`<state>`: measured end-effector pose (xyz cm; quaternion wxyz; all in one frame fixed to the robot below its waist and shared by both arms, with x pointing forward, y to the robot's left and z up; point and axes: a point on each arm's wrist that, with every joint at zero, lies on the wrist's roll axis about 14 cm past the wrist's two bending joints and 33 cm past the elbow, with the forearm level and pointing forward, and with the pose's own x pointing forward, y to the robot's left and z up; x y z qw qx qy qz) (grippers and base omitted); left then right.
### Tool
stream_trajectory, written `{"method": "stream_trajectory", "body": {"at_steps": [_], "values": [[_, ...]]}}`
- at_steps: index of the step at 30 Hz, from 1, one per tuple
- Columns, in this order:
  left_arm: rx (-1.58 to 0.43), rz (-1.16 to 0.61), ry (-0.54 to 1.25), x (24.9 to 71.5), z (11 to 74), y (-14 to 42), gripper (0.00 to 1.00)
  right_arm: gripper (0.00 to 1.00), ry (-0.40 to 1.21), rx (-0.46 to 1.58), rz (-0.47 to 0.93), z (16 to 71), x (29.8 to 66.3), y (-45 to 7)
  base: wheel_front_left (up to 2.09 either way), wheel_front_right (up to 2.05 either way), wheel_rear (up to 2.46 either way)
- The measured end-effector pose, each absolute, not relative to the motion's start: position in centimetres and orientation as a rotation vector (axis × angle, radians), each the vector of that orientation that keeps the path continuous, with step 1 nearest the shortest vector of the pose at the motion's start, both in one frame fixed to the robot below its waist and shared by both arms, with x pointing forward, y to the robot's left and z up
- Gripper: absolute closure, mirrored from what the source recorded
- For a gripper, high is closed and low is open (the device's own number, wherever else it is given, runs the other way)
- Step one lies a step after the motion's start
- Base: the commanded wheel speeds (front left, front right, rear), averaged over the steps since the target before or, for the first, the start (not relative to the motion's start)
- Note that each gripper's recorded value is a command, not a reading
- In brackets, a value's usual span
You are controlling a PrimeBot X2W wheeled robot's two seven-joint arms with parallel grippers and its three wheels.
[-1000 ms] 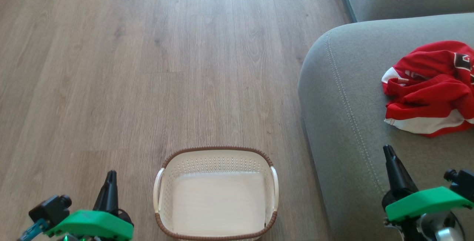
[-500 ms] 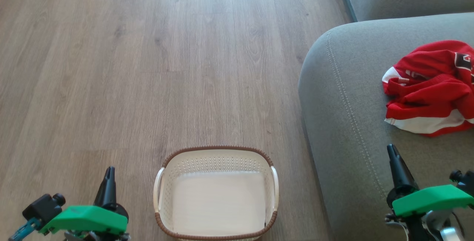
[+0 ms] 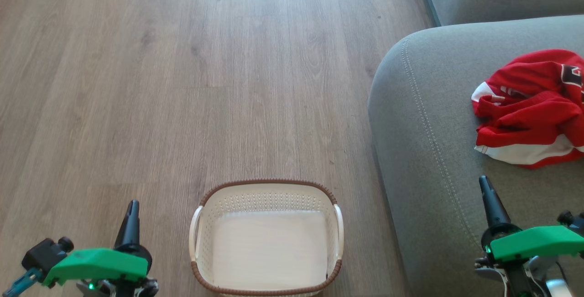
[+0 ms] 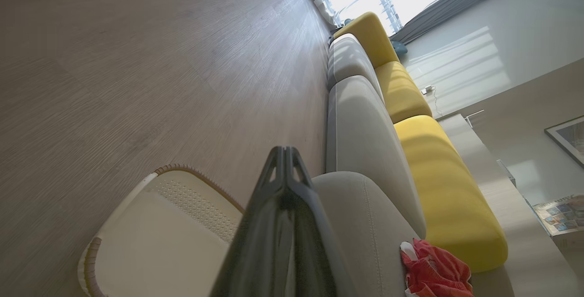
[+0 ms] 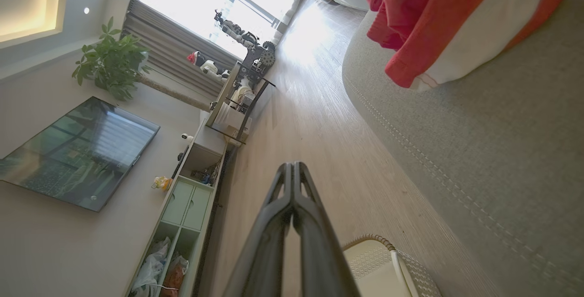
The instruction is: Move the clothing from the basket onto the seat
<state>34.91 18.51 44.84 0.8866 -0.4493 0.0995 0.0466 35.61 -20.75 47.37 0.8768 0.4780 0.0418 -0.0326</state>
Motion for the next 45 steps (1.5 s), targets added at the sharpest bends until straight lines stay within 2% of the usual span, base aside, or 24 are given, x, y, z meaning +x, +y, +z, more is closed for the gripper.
{"method": "stream_trajectory", "body": {"at_steps": [45], "values": [[-1.465,0.064,0.128,37.1,47.1,18.6,1.0,1.0,0.071,1.475,-0.101,47.4,36.9,-20.7,0.0,0.0,0.0]]}}
